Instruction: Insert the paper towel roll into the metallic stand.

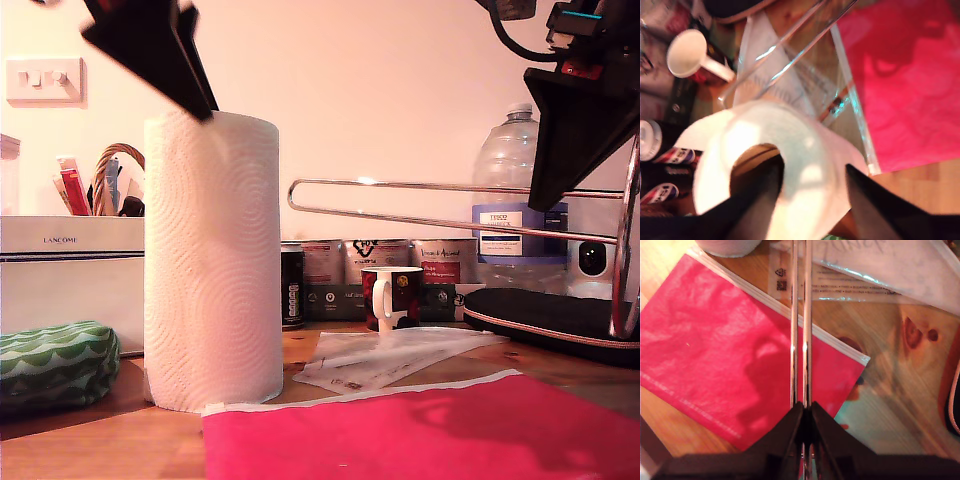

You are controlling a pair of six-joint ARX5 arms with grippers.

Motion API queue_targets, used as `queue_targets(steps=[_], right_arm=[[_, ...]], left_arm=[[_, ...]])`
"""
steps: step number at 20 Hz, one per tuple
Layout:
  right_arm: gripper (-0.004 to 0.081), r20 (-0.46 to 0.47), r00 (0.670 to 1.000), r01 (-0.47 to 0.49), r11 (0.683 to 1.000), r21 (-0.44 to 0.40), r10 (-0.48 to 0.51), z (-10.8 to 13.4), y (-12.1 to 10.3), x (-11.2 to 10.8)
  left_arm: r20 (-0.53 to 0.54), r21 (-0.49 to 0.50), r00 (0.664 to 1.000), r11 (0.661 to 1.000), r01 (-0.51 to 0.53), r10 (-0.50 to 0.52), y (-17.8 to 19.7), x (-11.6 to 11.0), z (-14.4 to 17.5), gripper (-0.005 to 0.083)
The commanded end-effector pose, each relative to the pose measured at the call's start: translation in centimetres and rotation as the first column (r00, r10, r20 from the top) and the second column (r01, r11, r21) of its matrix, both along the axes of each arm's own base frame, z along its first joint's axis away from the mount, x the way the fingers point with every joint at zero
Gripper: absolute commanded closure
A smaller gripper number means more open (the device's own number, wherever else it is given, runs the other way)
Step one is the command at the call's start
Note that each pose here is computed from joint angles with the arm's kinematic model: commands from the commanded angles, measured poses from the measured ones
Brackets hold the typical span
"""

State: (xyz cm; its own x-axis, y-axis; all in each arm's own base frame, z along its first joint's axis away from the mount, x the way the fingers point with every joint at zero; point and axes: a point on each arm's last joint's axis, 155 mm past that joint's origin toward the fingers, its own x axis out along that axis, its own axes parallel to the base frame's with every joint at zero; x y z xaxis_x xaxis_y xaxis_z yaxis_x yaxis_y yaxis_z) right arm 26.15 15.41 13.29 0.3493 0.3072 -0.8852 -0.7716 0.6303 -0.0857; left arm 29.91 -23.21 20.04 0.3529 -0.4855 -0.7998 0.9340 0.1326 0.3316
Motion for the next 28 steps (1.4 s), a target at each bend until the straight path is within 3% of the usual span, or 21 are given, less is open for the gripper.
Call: queue_targets(steps=[1,4,6,7,10,16,23,28], right_arm=[[0.0783,0.025,1.000,-0.002,1.000,0.017,0.001,0.8,0.3,0.2],[0.0783,0.020,1.000,-0.002,1.000,0.015,0.001,0.7,0.2,0.1],[0.0783,0.018,1.000,-0.002,1.000,0.014,0.001,0.7,0.2,0.1],[0.0783,0.013,1.000,-0.001,1.000,0.011,0.001,0.6,0.1,0.0],[0.0783,-0.001,1.000,0.001,1.000,0.001,-0.001,0.5,-0.1,-0.4],[0.0783,0.036,0.999,0.009,1.000,0.017,-0.010,1.9,-0.7,-1.0],[0.0783,0.105,0.994,0.022,0.999,0.045,-0.027,4.2,-1.6,-1.7],[0.0783,0.122,0.992,0.007,1.000,0.019,-0.009,4.9,-2.6,-3.0]], left_arm=[[-0.001,0.013,1.000,1.000,0.006,-0.006,-0.1,0.2,-0.8,0.0326],[-0.032,0.033,0.999,0.999,0.004,-0.003,0.0,0.3,-1.9,0.0330],[-0.070,0.057,0.998,0.998,0.006,-0.002,0.1,0.0,-3.0,0.0377],[-0.084,0.065,0.996,0.998,0.008,-0.003,0.1,-0.1,-3.4,0.0442],[-0.097,0.076,0.995,0.997,0.009,-0.002,0.3,-0.3,-3.7,0.0791],[-0.016,0.110,0.999,0.993,-0.039,0.041,1.2,1.1,-2.6,0.0794],[0.085,-0.021,0.991,0.995,-0.101,0.102,0.6,1.9,5.1,0.0794],[0.023,-0.106,0.985,0.980,-0.168,0.171,1.6,1.3,9.0,0.0794]])
